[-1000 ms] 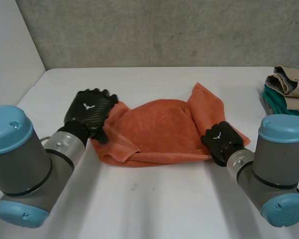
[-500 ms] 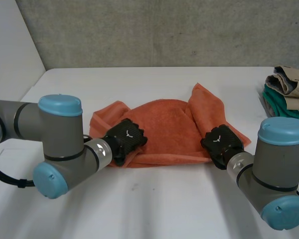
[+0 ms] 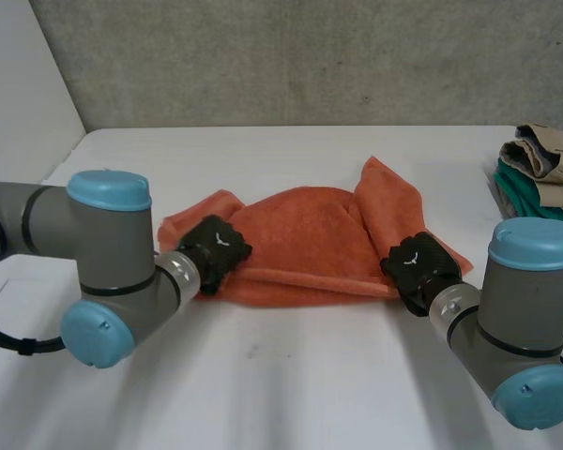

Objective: Fold the laundry.

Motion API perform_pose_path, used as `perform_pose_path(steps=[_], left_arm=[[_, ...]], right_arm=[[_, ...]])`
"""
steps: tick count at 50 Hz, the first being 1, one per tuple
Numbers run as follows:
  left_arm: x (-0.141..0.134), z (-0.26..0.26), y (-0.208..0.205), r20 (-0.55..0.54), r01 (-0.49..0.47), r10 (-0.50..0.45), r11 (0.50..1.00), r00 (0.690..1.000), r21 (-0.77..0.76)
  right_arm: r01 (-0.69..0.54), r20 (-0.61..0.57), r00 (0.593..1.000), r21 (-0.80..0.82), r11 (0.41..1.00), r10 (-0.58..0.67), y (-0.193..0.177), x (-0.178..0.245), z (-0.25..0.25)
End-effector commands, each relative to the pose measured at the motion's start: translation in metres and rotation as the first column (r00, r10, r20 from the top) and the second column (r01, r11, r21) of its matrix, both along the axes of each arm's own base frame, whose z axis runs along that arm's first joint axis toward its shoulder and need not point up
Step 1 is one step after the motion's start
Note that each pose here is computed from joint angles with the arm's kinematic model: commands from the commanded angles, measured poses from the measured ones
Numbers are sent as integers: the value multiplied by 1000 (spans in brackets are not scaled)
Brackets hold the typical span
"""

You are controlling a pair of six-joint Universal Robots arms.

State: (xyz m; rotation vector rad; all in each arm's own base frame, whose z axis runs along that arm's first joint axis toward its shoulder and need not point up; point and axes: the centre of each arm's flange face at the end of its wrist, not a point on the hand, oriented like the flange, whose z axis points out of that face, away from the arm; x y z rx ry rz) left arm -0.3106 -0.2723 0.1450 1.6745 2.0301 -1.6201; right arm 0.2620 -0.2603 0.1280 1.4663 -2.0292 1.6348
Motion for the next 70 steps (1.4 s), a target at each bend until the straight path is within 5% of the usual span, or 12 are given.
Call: perform_pose_path(steps=[1,9,16,22,26,31,35,42,50,70], left_arm=[[24,32,-3,-142,-163,162,987,977,10],[59,60,-8,-387,-326,337,940,858,97],[69,46,-1,-416,-347,376,926,828,147],[70,45,3,-416,-349,379,925,826,150],[72,56,3,-437,-353,371,927,819,124],[80,71,2,-469,-374,373,923,801,95],[86,79,1,-484,-390,377,917,790,77],[95,82,-6,-507,-422,383,906,772,43],[100,82,-13,-529,-442,375,897,761,1],[110,82,-28,-557,-486,380,872,738,-49]], right_arm=[[-1,1,1000,-4,1000,1,0,1,2],[8,12,1000,-11,1000,-8,-5,1,5],[111,232,965,50,993,-120,-16,-3,25],[263,483,814,189,946,-322,-36,-31,49],[293,528,734,323,900,-428,-35,-48,56],[263,512,698,467,844,-500,-37,-70,55],[250,484,725,479,841,-491,-40,-81,53],[239,354,858,367,899,-372,-40,-82,44],[193,209,948,220,956,-239,-58,-81,32],[48,155,985,145,988,-71,-102,-64,-2]])
